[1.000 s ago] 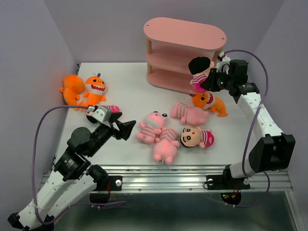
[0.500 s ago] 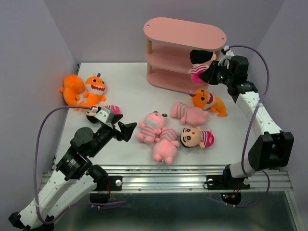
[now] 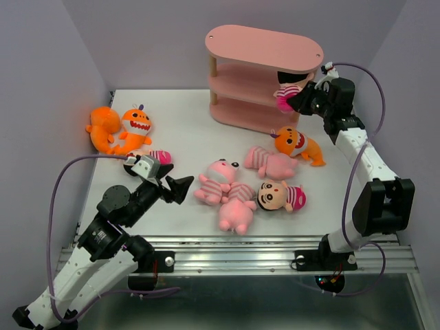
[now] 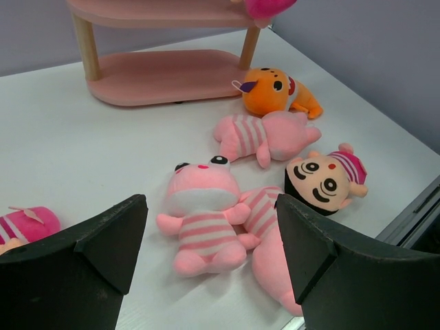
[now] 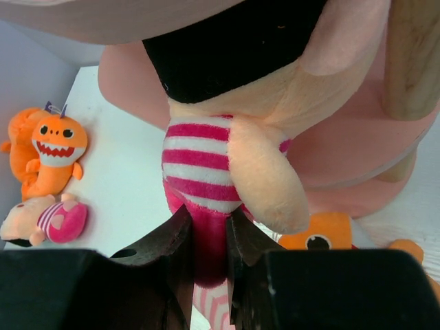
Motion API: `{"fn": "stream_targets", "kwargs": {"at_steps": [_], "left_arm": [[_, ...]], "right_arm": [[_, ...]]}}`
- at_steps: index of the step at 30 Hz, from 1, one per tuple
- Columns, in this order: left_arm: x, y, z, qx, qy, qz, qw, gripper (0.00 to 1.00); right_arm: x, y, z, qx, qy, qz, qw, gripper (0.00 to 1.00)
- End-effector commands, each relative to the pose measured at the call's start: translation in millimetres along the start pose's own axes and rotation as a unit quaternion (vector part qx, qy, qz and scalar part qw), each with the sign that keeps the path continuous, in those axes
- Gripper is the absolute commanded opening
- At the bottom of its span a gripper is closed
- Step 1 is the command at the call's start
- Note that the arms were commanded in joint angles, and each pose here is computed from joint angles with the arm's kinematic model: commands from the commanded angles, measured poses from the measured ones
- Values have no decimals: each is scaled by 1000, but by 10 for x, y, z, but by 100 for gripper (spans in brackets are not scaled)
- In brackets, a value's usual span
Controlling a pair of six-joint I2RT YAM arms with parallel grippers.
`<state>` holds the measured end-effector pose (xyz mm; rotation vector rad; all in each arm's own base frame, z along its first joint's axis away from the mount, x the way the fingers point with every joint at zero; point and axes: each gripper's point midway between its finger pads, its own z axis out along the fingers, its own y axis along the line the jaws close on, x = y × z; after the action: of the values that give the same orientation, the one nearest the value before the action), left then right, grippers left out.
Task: Place and organize the stuffed toys onto the shelf
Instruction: Place the stuffed toy onto shelf
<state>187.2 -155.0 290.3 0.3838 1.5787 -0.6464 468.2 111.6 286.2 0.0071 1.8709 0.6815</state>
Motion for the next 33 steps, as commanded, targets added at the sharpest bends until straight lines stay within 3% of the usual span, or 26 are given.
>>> {"fn": "stream_targets", "kwargs": {"at_steps": [1, 8, 25, 33], "left_arm": [[-33, 17, 42, -4, -10, 0, 1000, 86], [-19, 19, 49, -5, -8, -1, 1000, 86], [3, 17, 61, -4, -4, -1, 1000, 86], [21, 14, 74, -3, -1, -2, 1000, 86]], "right_arm": [[-343, -31, 48, -3, -68, -18, 998, 3], [-394, -135, 147, 7, -74, -12, 997, 9], [-410, -336, 183, 20, -75, 17, 997, 51], [-435, -318, 143, 13, -76, 24, 997, 61]]}}
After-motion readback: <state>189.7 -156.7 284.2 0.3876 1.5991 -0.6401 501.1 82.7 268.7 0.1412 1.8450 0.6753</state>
